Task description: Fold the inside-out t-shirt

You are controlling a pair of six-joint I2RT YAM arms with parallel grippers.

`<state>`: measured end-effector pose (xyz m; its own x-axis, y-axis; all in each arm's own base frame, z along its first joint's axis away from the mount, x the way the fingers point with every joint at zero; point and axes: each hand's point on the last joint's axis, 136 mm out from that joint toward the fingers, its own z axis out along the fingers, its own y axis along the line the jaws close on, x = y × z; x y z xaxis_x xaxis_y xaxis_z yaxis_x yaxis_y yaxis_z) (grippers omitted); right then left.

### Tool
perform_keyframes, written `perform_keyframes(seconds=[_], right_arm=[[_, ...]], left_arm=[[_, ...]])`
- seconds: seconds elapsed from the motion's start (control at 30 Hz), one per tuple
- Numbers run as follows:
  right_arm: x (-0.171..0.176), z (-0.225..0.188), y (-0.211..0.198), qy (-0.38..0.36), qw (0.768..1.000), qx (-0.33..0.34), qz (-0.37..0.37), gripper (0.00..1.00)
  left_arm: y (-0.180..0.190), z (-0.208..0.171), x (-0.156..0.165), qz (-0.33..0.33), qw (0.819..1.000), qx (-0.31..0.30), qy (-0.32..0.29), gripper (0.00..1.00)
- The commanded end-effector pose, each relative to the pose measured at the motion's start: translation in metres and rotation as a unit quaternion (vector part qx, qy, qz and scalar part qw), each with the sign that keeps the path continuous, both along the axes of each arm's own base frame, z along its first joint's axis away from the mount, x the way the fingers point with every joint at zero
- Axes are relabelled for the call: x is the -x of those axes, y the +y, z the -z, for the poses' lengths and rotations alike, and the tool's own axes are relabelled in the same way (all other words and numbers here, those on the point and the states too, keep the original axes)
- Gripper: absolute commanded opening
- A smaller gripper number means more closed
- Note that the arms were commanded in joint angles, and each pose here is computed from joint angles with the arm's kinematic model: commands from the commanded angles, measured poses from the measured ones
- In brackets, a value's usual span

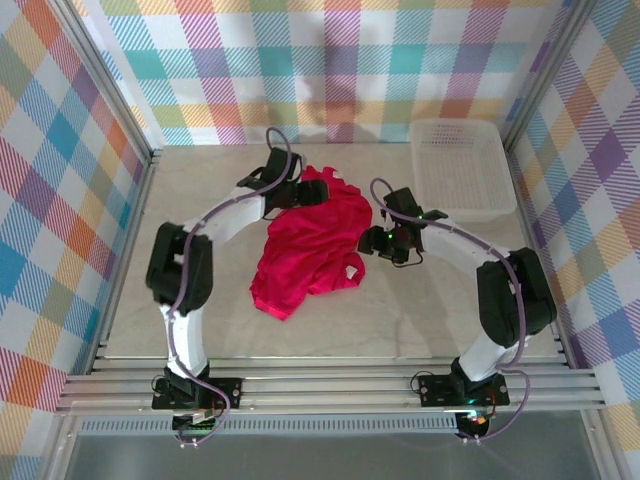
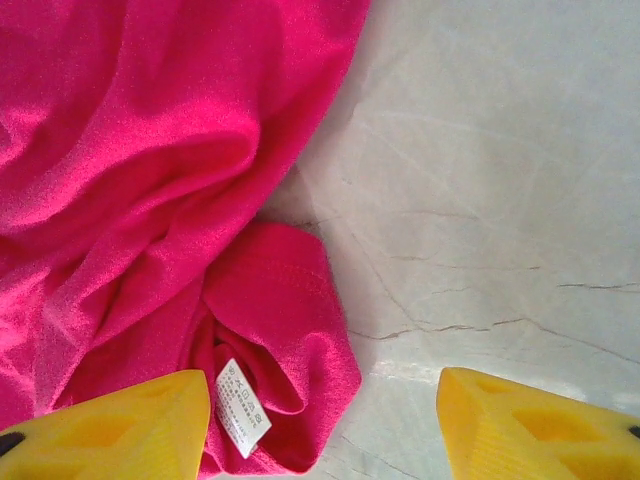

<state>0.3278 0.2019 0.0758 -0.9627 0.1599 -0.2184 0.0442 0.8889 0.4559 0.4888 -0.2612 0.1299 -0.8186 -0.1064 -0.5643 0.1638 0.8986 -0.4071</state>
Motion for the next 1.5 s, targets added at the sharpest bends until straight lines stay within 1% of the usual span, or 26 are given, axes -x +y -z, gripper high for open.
perform_keyframes(seconds=[0.0,0.07,0.13,0.2,0.23,0.3,0.33,0.37,0.4,0.43,0.47,0.5,0.53,0.63,0.7,0.77,0.87,0.93,1.0,1.07,1.2,1.27,1.3,1.4,1.47], right_arm=[[0.003,0.002,0.019,0.011,0.998,-0.061,-0.007,0.6],[0.017,0.005,0.028,0.02,0.997,-0.072,-0.023,0.61],[0.029,0.007,0.032,0.022,0.997,-0.064,-0.034,0.64],[0.037,0.013,0.035,0.025,0.997,-0.061,-0.04,0.66],[0.04,0.018,0.038,0.029,0.997,-0.061,-0.044,0.67],[0.04,0.028,0.042,0.04,0.997,-0.06,-0.042,0.66],[0.038,0.034,0.046,0.045,0.996,-0.064,-0.042,0.65],[0.034,0.037,0.051,0.046,0.996,-0.069,-0.041,0.63],[0.03,0.039,0.056,0.045,0.995,-0.073,-0.044,0.58],[0.025,0.041,0.061,0.045,0.995,-0.074,-0.044,0.51],[0.02,0.043,0.064,0.046,0.995,-0.071,-0.044,0.36],[0.016,0.043,0.064,0.047,0.996,-0.067,-0.043,0.16],[0.013,0.041,0.063,0.043,0.997,-0.058,-0.042,0.01],[0.01,0.015,0.049,0.012,0.998,-0.03,-0.046,0.0],[0.011,-0.01,0.03,-0.014,0.999,-0.007,-0.043,0.0],[0.013,-0.038,0.001,-0.043,0.998,0.021,-0.028,0.0],[0.021,-0.069,-0.051,-0.071,0.996,0.051,0.018,0.0],[0.03,-0.082,-0.083,-0.078,0.994,0.056,0.053,0.0],[0.037,-0.088,-0.1,-0.083,0.992,0.053,0.074,0.0],[0.042,-0.087,-0.102,-0.082,0.993,0.043,0.077,0.0],[0.044,-0.077,-0.082,-0.053,0.996,-0.009,0.065,0.0],[0.042,-0.077,-0.069,-0.045,0.997,-0.042,0.053,0.0],[0.041,-0.077,-0.065,-0.043,0.997,-0.048,0.049,0.0],[0.035,-0.083,-0.063,-0.048,0.997,-0.04,0.046,0.0],[0.032,-0.091,-0.069,-0.061,0.997,-0.02,0.045,0.0]], left_arm=[[-0.004,0.024,-0.009,0.006,0.999,-0.026,0.024,0.78],[-0.015,0.031,-0.021,0.007,1.0,-0.012,0.028,0.81],[-0.022,0.039,-0.032,0.005,0.999,-0.003,0.034,0.8],[-0.027,0.05,-0.041,0.002,0.999,-0.001,0.044,0.75],[-0.029,0.055,-0.044,0.002,0.999,-0.001,0.049,0.68],[-0.029,0.062,-0.048,0.001,0.998,-0.005,0.056,0.51],[-0.026,0.064,-0.05,-0.002,0.998,-0.007,0.06,0.36],[-0.022,0.064,-0.052,-0.007,0.998,-0.008,0.061,0.17],[-0.016,0.061,-0.053,-0.012,0.998,-0.01,0.062,0.05],[-0.008,0.056,-0.055,-0.021,0.998,-0.012,0.061,0.0],[0.003,0.048,-0.058,-0.032,0.998,-0.013,0.058,0.0],[0.014,0.037,-0.059,-0.043,0.997,-0.014,0.055,0.0],[0.027,0.023,-0.061,-0.056,0.997,-0.012,0.049,0.0],[0.072,-0.024,-0.063,-0.099,0.995,-0.001,0.024,0.0],[0.103,-0.055,-0.06,-0.129,0.992,0.009,0.005,0.0],[0.137,-0.083,-0.053,-0.161,0.987,0.011,-0.016,0.0],[0.175,-0.108,-0.041,-0.201,0.979,0.006,-0.033,0.0],[0.193,-0.114,-0.033,-0.223,0.974,0.002,-0.038,0.0],[0.199,-0.116,-0.029,-0.229,0.973,-0.001,-0.042,0.0],[0.199,-0.11,-0.029,-0.228,0.973,-0.003,-0.036,0.0],[0.189,-0.087,-0.035,-0.218,0.976,0.013,-0.009,0.0],[0.183,-0.075,-0.04,-0.208,0.978,0.015,0.005,0.0],[0.18,-0.071,-0.041,-0.201,0.979,0.012,0.011,0.0],[0.174,-0.064,-0.043,-0.182,0.983,-0.005,0.027,0.0],[0.171,-0.072,-0.039,-0.176,0.984,-0.002,0.026,0.0]])
